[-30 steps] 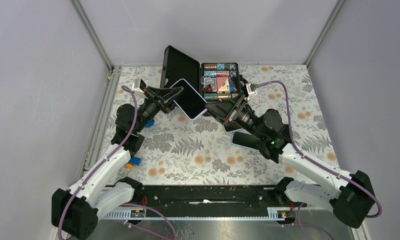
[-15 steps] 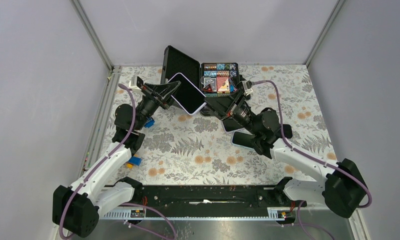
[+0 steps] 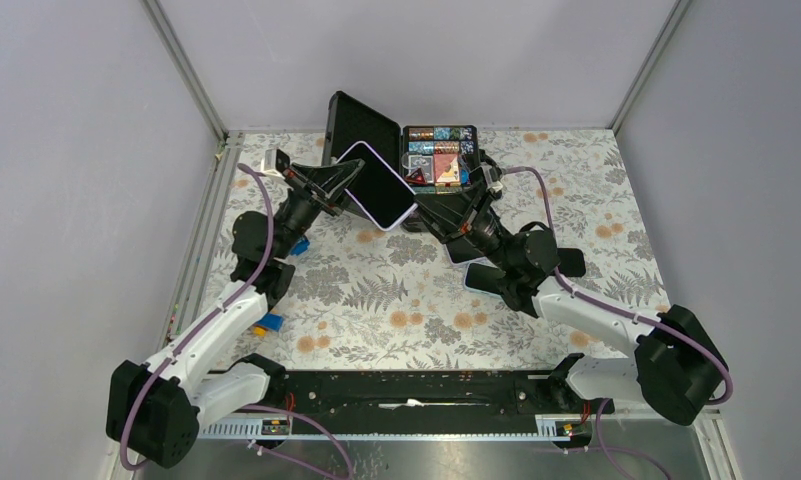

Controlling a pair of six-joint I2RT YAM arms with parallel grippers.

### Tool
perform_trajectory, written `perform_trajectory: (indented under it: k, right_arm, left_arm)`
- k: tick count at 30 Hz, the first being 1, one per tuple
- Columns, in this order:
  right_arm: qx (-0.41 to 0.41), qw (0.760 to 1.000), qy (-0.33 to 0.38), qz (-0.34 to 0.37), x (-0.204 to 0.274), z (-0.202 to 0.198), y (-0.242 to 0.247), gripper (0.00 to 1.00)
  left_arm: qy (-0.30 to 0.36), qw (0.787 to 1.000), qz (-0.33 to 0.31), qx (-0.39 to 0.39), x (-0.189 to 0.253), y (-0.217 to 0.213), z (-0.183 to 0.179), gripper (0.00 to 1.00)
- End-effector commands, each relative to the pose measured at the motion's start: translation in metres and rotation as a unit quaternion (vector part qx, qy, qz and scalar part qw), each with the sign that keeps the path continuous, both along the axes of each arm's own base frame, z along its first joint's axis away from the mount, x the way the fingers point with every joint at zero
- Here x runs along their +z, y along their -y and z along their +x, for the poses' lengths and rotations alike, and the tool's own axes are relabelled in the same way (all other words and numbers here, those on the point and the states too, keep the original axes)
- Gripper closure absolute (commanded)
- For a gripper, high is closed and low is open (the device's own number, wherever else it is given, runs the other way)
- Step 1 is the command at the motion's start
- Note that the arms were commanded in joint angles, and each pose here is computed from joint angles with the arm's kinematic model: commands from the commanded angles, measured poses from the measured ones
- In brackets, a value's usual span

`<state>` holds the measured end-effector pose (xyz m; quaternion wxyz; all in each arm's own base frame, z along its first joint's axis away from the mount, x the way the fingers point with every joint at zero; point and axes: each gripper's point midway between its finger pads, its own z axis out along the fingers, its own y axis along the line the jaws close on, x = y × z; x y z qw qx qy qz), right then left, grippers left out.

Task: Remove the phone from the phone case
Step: Remove the phone case from the phone.

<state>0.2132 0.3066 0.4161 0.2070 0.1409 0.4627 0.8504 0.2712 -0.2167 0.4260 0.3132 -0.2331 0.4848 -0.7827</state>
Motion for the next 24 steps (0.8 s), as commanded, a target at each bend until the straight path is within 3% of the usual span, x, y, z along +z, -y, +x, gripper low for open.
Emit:
perform_trajectory:
  k: [1, 8, 18, 22, 23, 24]
  right_arm:
    - [0.008, 0.999, -0.043, -0.016, -0.028, 0.01, -0.008, 1.0]
    - [0.015, 0.998, -0.058, -0.012, -0.042, 0.015, -0.013, 1.0]
    - [-0.044, 0.991, -0.038, -0.12, -0.071, 0.024, -0.017, 1.0]
    - [-0.082, 0.983, 0.012, -0.163, -0.066, 0.021, -0.011, 1.0]
    - [-0.09, 0.981, 0.029, -0.167, -0.061, 0.018, -0.008, 0.93]
    - [-0.099, 0.979, 0.046, -0.171, -0.055, 0.016, -0.005, 0.76]
  left_arm:
    - [0.118, 0.983, -0.131, -0.042, 0.083, -0.024, -0.055, 1.0]
    - [0.134, 0.974, -0.178, -0.03, 0.084, -0.038, -0.058, 1.0]
    - [0.117, 0.979, -0.164, -0.038, 0.076, -0.03, -0.053, 1.0]
    - [0.109, 0.983, -0.145, -0.026, 0.069, -0.027, -0.049, 1.0]
    - [0.106, 0.984, -0.14, -0.02, 0.067, -0.027, -0.048, 1.0]
    - [0.102, 0.985, -0.135, -0.016, 0.064, -0.026, -0.046, 1.0]
